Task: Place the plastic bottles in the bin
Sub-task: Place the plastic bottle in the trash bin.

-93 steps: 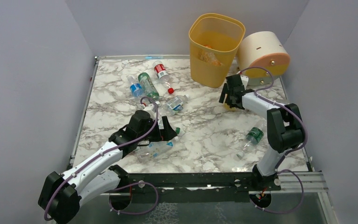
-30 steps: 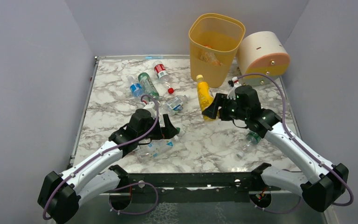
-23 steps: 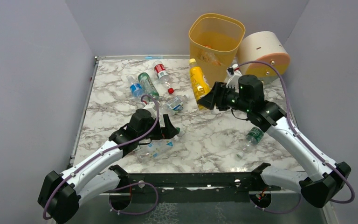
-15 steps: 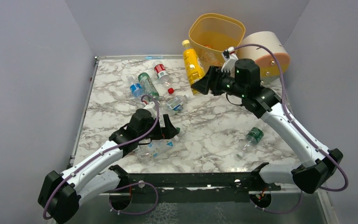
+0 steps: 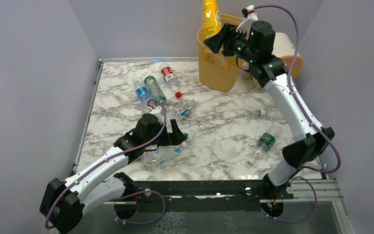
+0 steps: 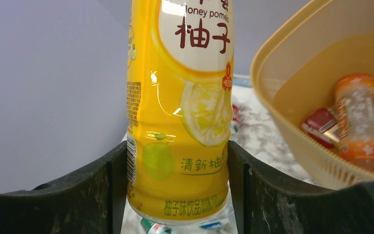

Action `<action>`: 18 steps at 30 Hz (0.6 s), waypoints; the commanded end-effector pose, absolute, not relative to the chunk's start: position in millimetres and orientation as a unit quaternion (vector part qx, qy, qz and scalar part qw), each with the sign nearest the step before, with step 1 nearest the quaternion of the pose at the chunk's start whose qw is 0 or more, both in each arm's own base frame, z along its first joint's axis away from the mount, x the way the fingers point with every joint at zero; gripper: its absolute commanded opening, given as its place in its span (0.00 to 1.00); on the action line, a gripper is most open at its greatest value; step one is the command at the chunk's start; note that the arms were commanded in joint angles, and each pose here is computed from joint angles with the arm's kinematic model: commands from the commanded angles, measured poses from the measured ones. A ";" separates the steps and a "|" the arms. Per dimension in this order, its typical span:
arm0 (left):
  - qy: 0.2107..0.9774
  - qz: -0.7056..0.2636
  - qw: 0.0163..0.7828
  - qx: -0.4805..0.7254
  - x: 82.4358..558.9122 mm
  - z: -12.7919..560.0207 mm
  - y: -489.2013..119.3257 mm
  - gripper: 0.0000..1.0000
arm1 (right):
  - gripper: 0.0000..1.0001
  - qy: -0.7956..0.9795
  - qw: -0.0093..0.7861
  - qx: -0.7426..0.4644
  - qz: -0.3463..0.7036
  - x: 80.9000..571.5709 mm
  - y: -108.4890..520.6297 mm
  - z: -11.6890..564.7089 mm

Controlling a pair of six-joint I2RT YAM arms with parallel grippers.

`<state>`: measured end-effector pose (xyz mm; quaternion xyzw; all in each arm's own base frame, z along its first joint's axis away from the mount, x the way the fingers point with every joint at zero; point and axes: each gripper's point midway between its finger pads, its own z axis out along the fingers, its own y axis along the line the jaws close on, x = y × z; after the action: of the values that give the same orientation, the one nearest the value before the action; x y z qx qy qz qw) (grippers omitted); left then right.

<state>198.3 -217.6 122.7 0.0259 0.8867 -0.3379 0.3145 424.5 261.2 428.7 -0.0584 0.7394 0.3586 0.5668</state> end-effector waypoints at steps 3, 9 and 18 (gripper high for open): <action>0.878 -0.343 0.334 0.026 206.3 139.7 -222.2 0.99 | 0.43 0.715 0.616 -0.037 0.329 498.6 224.3 435.8; 0.878 -0.340 0.335 0.027 207.8 142.7 -222.2 0.99 | 0.44 0.719 0.622 -0.023 0.309 547.1 195.1 419.9; 0.882 -0.336 0.330 0.026 209.6 139.5 -223.2 0.99 | 0.55 0.732 0.607 -0.031 0.309 571.2 184.9 399.3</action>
<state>203.1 -220.7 130.1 0.0257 0.8856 -0.3383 0.3170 574.8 176.5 377.6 0.0033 0.7518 0.2906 0.5919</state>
